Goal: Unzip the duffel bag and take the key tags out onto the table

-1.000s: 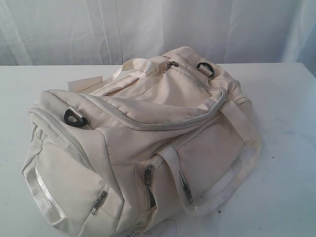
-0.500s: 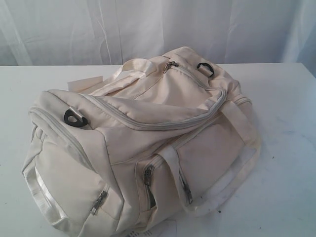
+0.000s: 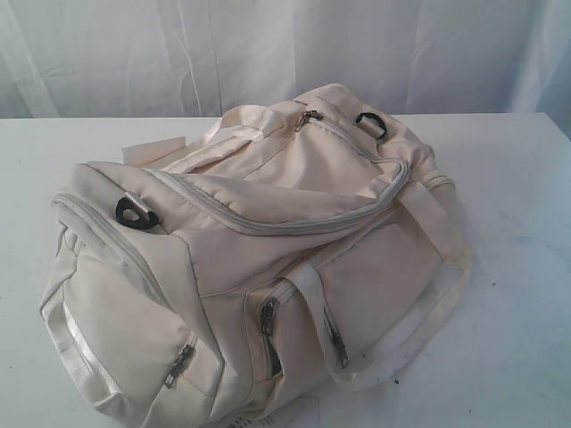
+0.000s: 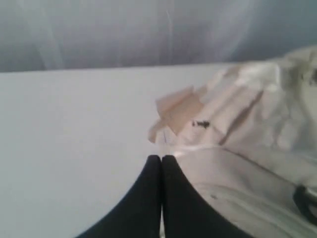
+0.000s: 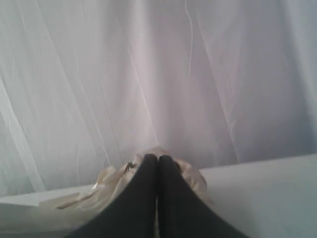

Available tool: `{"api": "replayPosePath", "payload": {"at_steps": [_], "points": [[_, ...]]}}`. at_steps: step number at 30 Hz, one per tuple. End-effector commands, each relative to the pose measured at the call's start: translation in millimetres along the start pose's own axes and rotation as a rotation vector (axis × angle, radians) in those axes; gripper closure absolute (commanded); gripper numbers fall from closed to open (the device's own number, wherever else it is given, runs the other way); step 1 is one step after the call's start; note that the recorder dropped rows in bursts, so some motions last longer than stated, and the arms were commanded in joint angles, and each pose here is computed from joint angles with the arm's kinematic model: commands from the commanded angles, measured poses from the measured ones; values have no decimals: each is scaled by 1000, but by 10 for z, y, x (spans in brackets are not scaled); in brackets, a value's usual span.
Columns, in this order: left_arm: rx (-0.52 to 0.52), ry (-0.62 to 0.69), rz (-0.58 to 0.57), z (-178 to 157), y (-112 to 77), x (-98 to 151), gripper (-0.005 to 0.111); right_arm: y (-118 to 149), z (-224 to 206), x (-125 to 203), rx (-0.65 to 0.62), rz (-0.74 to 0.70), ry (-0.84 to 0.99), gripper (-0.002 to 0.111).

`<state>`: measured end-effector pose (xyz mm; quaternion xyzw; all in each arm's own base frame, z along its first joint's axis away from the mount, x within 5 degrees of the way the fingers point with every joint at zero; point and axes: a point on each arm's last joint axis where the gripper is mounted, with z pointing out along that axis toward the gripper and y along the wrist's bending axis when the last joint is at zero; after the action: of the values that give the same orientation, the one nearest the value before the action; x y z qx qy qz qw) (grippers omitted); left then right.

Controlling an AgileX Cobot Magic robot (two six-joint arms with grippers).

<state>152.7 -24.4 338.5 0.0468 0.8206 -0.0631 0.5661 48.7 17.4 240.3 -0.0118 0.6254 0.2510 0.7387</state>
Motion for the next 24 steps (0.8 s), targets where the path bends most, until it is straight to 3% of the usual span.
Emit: {"api": "replayPosePath", "payload": {"at_steps": [1,7,14,18,24], "points": [[138,230,174,145,-243,-117,107,46,-30,-113,32,18,131,108],[411,367,398,194,-661,-199,107,110,102,-290,81,1,314,108],[690,350,502,119,-1008,-152,107,156,560,-429,136,-142,648,108],[748,332,556,76,-1076,-136,107,183,958,-436,126,-225,934,108],[753,353,567,160,-1104,-104,105,322,1587,-273,-72,-191,1198,108]]}}
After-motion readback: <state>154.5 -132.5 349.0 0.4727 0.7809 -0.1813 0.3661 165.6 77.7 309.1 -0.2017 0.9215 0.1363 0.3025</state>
